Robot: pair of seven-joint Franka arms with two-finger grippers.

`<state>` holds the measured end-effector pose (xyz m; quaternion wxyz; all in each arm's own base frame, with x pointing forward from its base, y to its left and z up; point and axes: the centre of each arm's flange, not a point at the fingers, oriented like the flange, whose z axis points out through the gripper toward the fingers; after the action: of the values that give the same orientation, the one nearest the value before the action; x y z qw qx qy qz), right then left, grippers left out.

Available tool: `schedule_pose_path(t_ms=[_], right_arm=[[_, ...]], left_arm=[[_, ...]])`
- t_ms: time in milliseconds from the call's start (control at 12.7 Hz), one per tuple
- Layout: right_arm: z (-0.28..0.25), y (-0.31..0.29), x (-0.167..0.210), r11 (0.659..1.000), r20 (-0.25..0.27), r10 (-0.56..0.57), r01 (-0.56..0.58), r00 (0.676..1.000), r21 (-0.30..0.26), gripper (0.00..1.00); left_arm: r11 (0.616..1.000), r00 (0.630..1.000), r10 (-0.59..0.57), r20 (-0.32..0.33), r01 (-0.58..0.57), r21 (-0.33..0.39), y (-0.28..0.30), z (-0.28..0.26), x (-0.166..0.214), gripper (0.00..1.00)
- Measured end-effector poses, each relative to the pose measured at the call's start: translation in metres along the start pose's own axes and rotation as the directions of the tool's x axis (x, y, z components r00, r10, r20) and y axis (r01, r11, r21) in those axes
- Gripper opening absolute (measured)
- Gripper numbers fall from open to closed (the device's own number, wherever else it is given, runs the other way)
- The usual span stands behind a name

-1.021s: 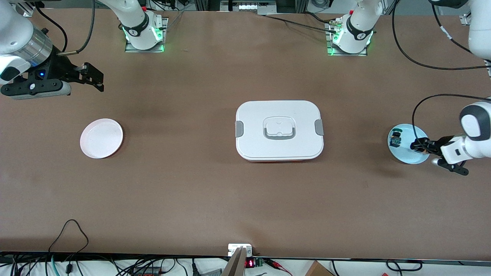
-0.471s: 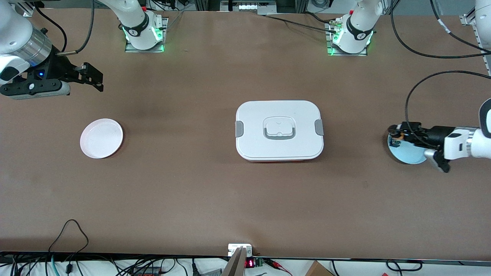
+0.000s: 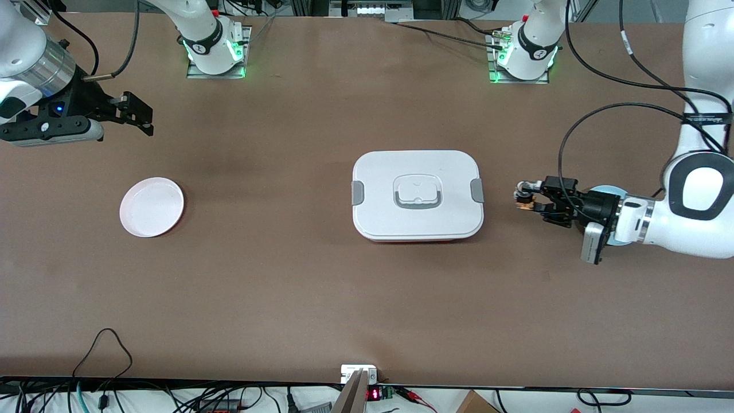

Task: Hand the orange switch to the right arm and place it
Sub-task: 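Lift the switch with the left gripper and carry it over the box, then reach the right gripper toward the switch held by the left gripper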

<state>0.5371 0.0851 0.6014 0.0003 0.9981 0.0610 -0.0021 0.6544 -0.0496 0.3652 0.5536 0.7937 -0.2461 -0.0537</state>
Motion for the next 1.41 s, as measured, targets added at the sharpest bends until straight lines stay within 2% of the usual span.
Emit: schedule_pose_path(t_ms=[157, 314, 550, 707, 785, 864, 1021, 1178, 1413], right_arm=[[0.0, 0.0, 0.0, 1.0, 0.004, 0.001, -0.001, 1.0, 0.0, 1.0], [0.0, -0.003, -0.001, 0.999, 0.01, 0.004, -0.004, 1.0, 0.033, 1.0], [-0.002, -0.02, -0.002, 0.984, 0.016, 0.009, -0.012, 1.0, 0.178, 1.0], [-0.005, -0.034, -0.003, 0.954, 0.023, 0.011, -0.018, 1.0, 0.301, 1.0], [-0.007, -0.04, -0.003, 0.93, 0.027, 0.014, -0.023, 1.0, 0.366, 1.0], [-0.01, -0.046, -0.003, 0.901, 0.032, 0.018, -0.03, 0.999, 0.432, 1.0], [-0.01, -0.059, 0.001, 0.828, 0.052, 0.025, -0.05, 0.998, 0.559, 1.0], [-0.005, -0.07, 0.006, 0.751, 0.085, 0.029, -0.078, 0.996, 0.655, 1.0], [0.018, -0.088, 0.021, 0.605, 0.158, 0.036, -0.148, 0.987, 0.783, 1.0]], left_arm=[[0.987, 0.99, 0.129, -0.055, -0.134, -0.086, 0.019, 0.018, 0.017, 0.72], [0.94, 0.946, 0.302, -0.122, -0.316, -0.127, 0.035, 0.041, 0.035, 0.72], [0.841, 0.827, 0.511, -0.234, -0.538, -0.064, 0.052, 0.081, 0.067, 0.72], [0.739, 0.702, 0.642, -0.308, -0.673, 0.005, 0.062, 0.109, 0.086, 0.72], [0.702, 0.66, 0.678, -0.323, -0.712, 0.02, 0.064, 0.121, 0.091, 0.72], [0.683, 0.641, 0.694, -0.326, -0.73, 0.021, 0.063, 0.129, 0.092, 0.72], [0.674, 0.636, 0.701, -0.322, -0.739, 0.006, 0.056, 0.144, 0.09, 0.72], [0.671, 0.635, 0.702, -0.321, -0.741, 0.003, 0.055, 0.147, 0.089, 0.72], [0.67, 0.634, 0.704, -0.32, -0.743, 0.0, 0.055, 0.149, 0.089, 0.72]])
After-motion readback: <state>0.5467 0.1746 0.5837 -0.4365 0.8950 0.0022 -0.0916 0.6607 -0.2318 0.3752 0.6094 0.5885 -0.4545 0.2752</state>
